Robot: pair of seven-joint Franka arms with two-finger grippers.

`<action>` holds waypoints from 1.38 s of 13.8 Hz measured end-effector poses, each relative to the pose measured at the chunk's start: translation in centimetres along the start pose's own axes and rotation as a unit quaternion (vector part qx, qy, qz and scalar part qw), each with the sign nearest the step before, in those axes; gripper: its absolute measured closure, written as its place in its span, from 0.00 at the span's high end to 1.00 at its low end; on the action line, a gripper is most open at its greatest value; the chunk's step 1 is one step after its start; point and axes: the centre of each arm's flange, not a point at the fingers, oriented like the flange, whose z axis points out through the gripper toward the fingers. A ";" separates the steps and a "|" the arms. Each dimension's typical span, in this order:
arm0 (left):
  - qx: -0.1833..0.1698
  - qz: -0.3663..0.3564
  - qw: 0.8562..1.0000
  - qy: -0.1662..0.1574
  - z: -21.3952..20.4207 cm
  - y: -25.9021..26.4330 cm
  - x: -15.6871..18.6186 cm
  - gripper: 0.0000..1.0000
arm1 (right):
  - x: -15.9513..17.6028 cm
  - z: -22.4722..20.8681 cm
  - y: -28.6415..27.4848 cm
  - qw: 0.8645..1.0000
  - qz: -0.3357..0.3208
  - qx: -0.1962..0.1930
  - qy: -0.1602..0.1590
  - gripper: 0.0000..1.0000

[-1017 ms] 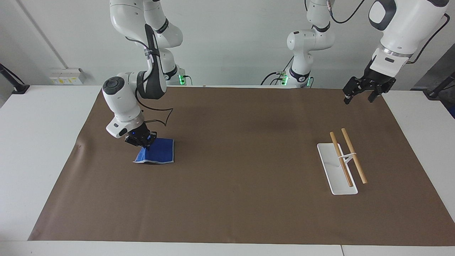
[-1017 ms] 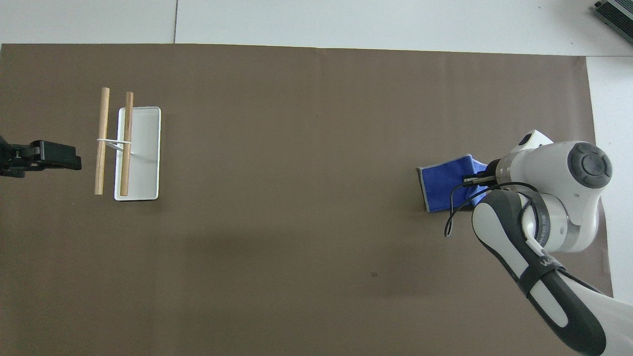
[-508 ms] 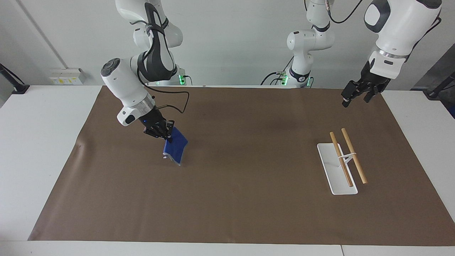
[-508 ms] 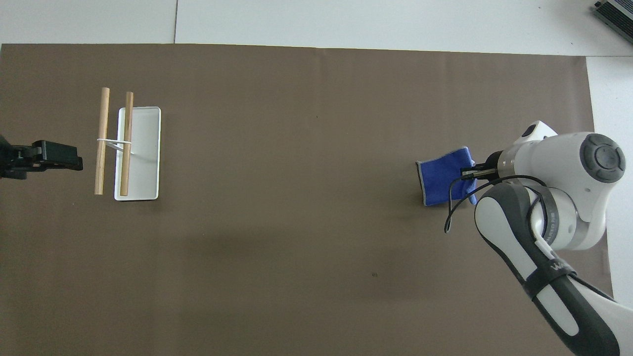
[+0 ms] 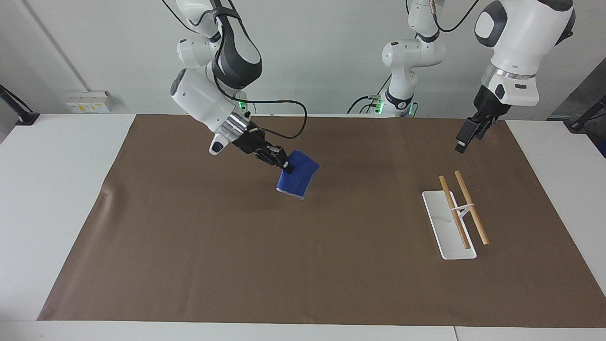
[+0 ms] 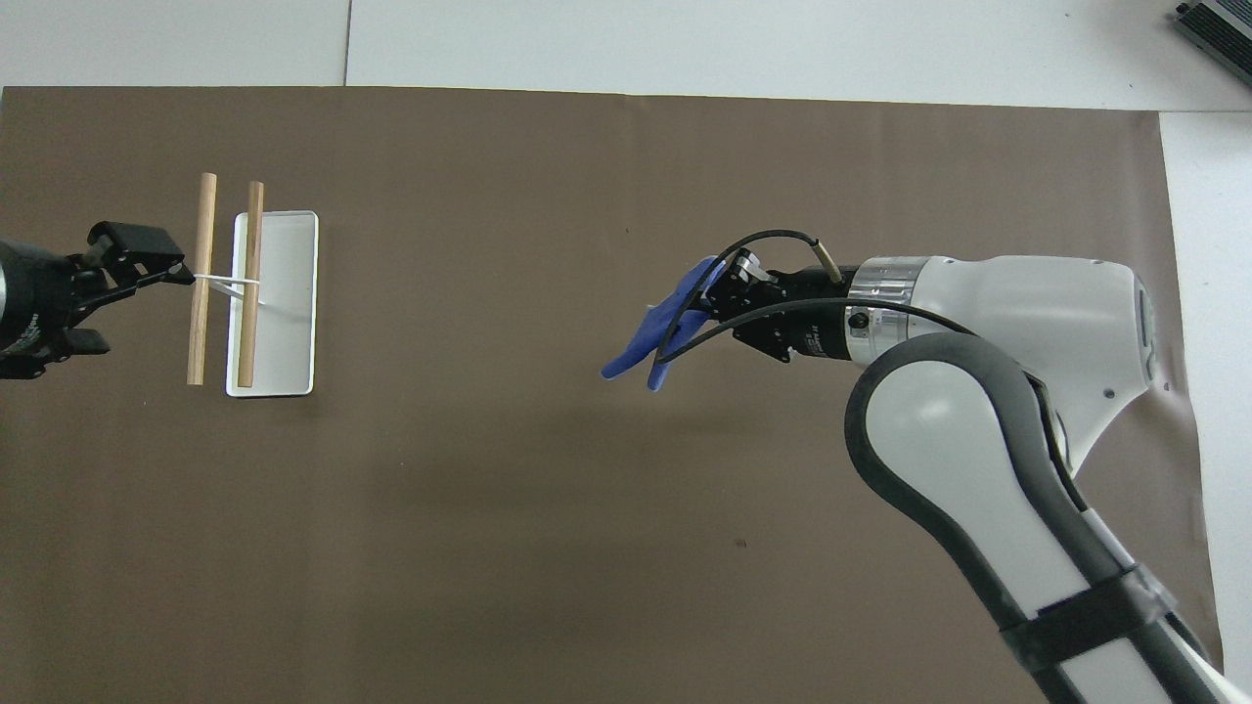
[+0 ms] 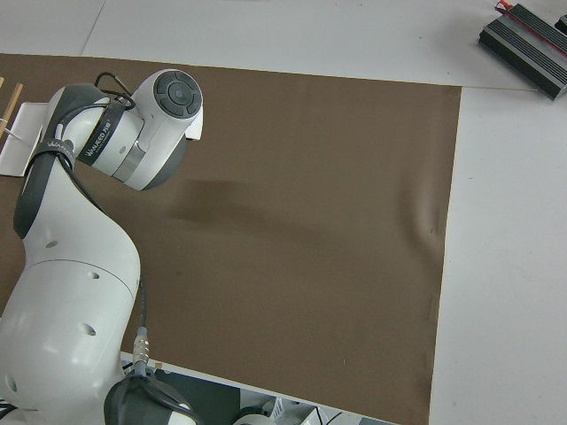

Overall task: Right arm passes towel to left arm to hang
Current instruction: 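Carry the towel with the right gripper while the left gripper approaches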

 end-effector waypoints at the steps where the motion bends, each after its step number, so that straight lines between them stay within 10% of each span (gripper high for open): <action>1: -0.006 -0.033 0.999 0.005 0.1 0.3 -0.3 1.00 | -1.4 1.1 -0.6 0.999 0.032 0.023 -0.002 0.04; 8: -0.036 -0.195 0.980 0.023 1.3 2.1 -3.0 1.00 | -7.1 4.3 -3.0 0.962 0.236 0.128 -0.055 0.04; 19: -0.081 -0.319 0.944 0.017 1.5 7.2 -10.8 1.00 | -10.9 8.4 -5.3 0.931 0.334 0.138 -0.049 0.04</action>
